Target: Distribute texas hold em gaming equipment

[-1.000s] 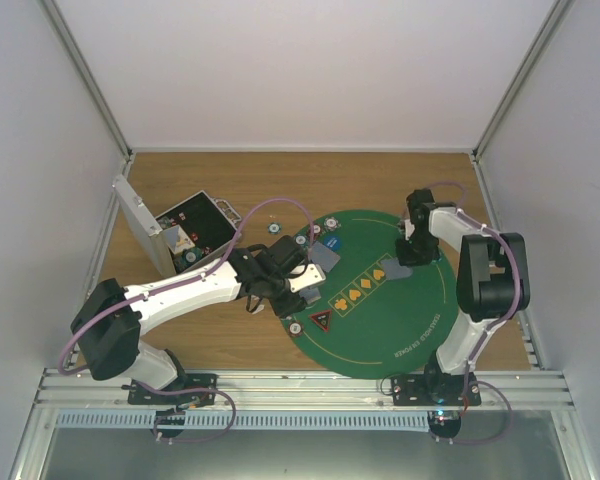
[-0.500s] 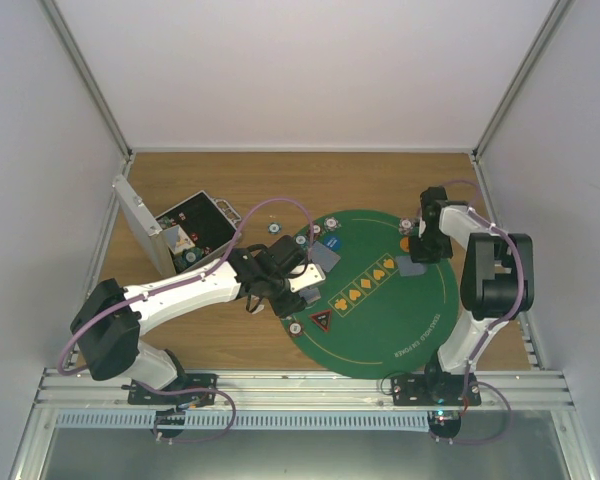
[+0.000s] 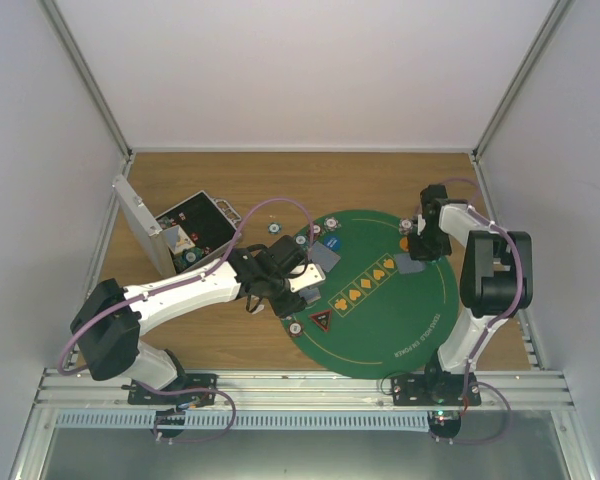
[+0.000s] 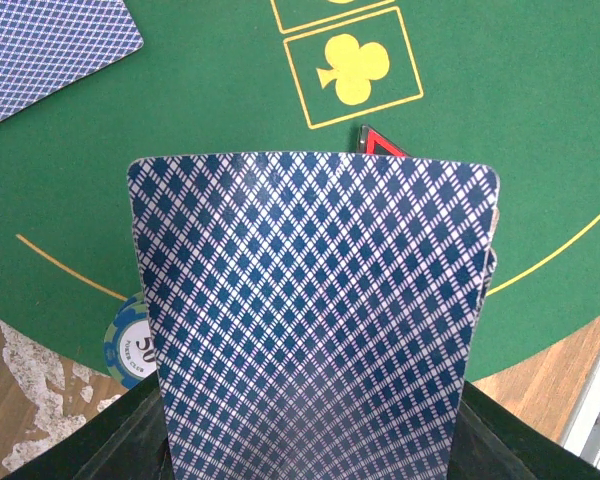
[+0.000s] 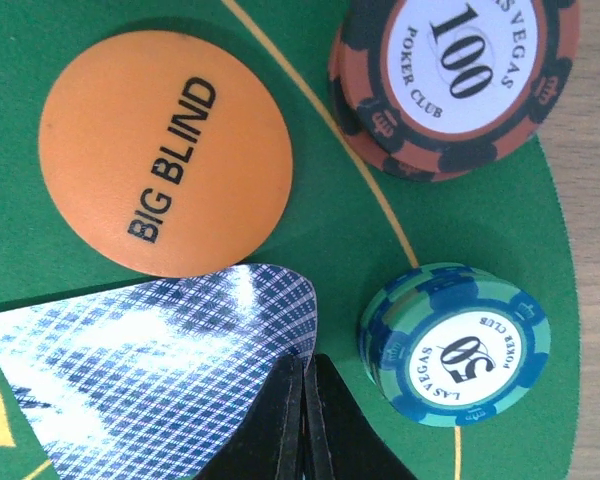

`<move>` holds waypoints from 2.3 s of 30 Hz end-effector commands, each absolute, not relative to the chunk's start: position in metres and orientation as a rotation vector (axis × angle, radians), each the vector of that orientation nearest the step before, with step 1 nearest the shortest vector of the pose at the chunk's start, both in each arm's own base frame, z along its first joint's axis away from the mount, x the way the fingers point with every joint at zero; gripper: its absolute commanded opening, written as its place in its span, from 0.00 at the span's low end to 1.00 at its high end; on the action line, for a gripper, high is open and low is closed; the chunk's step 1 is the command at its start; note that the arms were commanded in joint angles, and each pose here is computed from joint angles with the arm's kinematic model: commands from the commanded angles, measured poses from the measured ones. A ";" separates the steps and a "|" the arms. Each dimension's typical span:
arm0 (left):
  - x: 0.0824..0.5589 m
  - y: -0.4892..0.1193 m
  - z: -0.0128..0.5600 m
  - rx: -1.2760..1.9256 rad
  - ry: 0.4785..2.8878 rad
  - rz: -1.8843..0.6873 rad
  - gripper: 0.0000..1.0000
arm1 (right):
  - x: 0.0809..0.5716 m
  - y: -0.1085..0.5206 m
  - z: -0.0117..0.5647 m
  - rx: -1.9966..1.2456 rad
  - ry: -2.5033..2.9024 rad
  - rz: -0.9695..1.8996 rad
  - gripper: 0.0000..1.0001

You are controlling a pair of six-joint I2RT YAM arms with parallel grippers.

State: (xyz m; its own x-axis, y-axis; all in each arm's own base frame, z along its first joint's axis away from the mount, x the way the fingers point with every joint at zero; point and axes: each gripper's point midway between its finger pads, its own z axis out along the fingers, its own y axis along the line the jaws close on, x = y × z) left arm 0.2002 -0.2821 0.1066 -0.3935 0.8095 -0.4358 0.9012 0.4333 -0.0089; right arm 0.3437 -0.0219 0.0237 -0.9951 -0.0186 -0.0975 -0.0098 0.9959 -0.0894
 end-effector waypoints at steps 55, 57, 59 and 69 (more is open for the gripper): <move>0.202 -0.286 0.115 1.454 2.272 -0.362 0.59 | 0.232 0.259 0.138 -0.449 2.751 1.357 0.88; 0.202 -0.286 0.115 1.454 2.272 -0.360 0.59 | 0.227 0.263 0.134 -0.470 2.771 1.361 0.88; 0.202 -0.286 0.116 1.452 2.272 -0.361 0.59 | 0.224 0.266 0.130 -0.486 2.789 1.358 0.88; 0.202 -0.286 0.115 1.454 2.271 -0.363 0.59 | 0.217 0.282 0.113 -0.571 2.865 1.311 0.87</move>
